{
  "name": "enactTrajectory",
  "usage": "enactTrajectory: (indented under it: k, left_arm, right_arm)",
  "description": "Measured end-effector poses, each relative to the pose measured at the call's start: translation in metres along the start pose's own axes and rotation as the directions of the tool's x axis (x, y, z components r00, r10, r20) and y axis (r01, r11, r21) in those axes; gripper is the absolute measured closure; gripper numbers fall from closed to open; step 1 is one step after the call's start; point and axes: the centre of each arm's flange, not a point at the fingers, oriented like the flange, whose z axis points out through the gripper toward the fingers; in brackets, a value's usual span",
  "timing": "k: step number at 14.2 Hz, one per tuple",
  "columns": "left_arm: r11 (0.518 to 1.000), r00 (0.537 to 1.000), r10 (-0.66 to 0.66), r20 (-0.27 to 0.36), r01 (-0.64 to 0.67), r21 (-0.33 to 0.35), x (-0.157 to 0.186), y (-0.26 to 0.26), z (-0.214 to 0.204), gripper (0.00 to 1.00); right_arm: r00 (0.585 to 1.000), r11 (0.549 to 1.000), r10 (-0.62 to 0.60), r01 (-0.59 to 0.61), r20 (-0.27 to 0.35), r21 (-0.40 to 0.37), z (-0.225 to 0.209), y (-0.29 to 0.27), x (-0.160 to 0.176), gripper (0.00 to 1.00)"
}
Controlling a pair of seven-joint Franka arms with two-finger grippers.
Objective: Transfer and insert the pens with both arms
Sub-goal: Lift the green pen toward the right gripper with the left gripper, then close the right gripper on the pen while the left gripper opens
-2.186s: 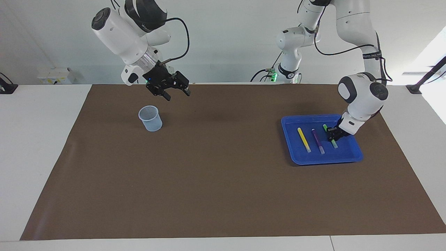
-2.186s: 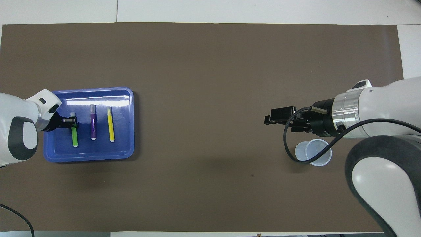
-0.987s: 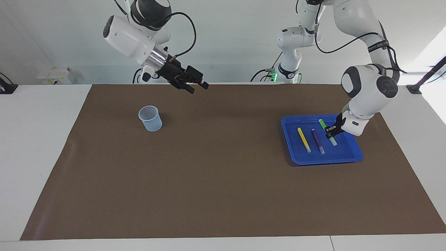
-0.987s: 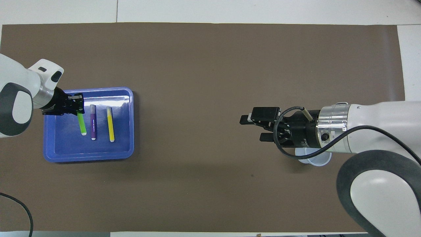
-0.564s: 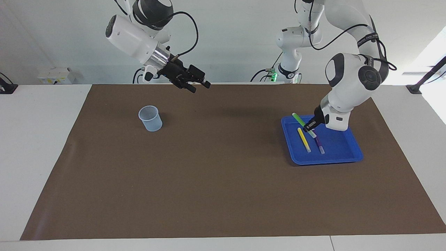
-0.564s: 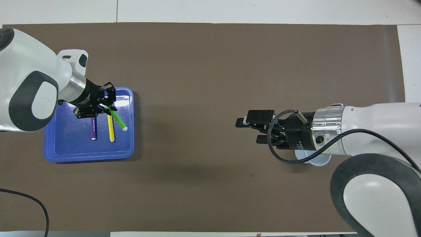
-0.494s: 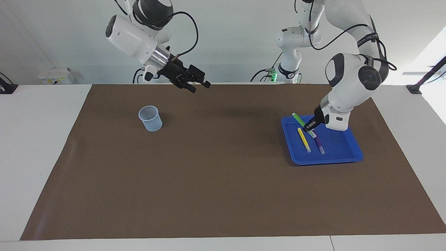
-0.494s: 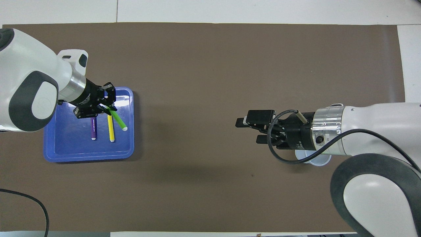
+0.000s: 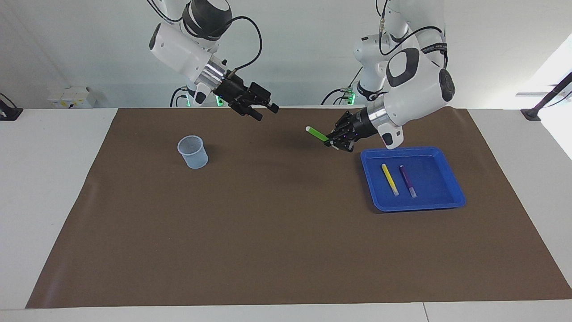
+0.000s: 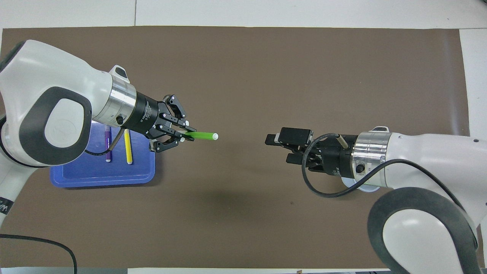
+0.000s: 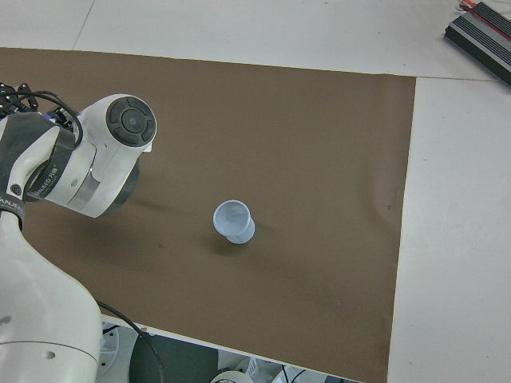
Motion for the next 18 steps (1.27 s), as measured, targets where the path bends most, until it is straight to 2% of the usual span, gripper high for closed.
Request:
enactTrajectory:
  k: [1,4,5,7,9,10,14,18]
  left_arm:
    - [0.999,0.999,-0.03,0.014,0.03,-0.016,-0.011,-0.004,0.009,0.84]
    - [0.997,0.997,-0.069,0.04,0.07,-0.034,-0.031,-0.014,0.027,0.84]
    - [0.997,0.997,-0.069,0.042,0.071,-0.037,-0.034,-0.017,0.03,0.84]
    - [0.997,0.997,-0.063,0.04,0.065,-0.041,-0.039,-0.022,0.035,0.84]
    - [0.998,0.998,-0.055,0.036,0.056,-0.039,-0.045,-0.027,0.039,0.84]
    - [0.998,0.998,-0.051,0.035,0.052,-0.037,-0.047,-0.029,0.041,0.84]
    - [0.998,0.999,-0.044,0.032,0.045,-0.036,-0.05,-0.032,0.044,0.84]
    - [0.998,0.999,-0.043,0.032,0.045,-0.041,-0.051,-0.032,0.043,0.84]
  right_arm:
    - [1.0,1.0,0.011,-0.011,-0.005,0.001,0.003,-0.002,-0.004,0.08]
    - [1.0,1.0,0.015,-0.015,-0.006,0.0,0.009,-0.006,-0.012,0.12]
    - [1.0,1.0,0.015,-0.015,-0.007,0.0,0.009,-0.006,-0.012,0.19]
    - [1.0,1.0,0.015,-0.015,-0.012,0.002,0.008,-0.006,-0.011,0.19]
    - [0.998,1.0,0.016,-0.014,-0.063,0.022,0.004,-0.008,-0.006,0.2]
    - [0.997,1.0,0.015,-0.013,-0.079,0.027,0.003,-0.008,-0.005,0.28]
    - [0.996,1.0,0.011,-0.009,-0.091,0.027,0.006,-0.009,-0.006,0.31]
    - [0.997,1.0,0.011,-0.011,-0.079,0.009,0.018,-0.005,-0.008,0.34]
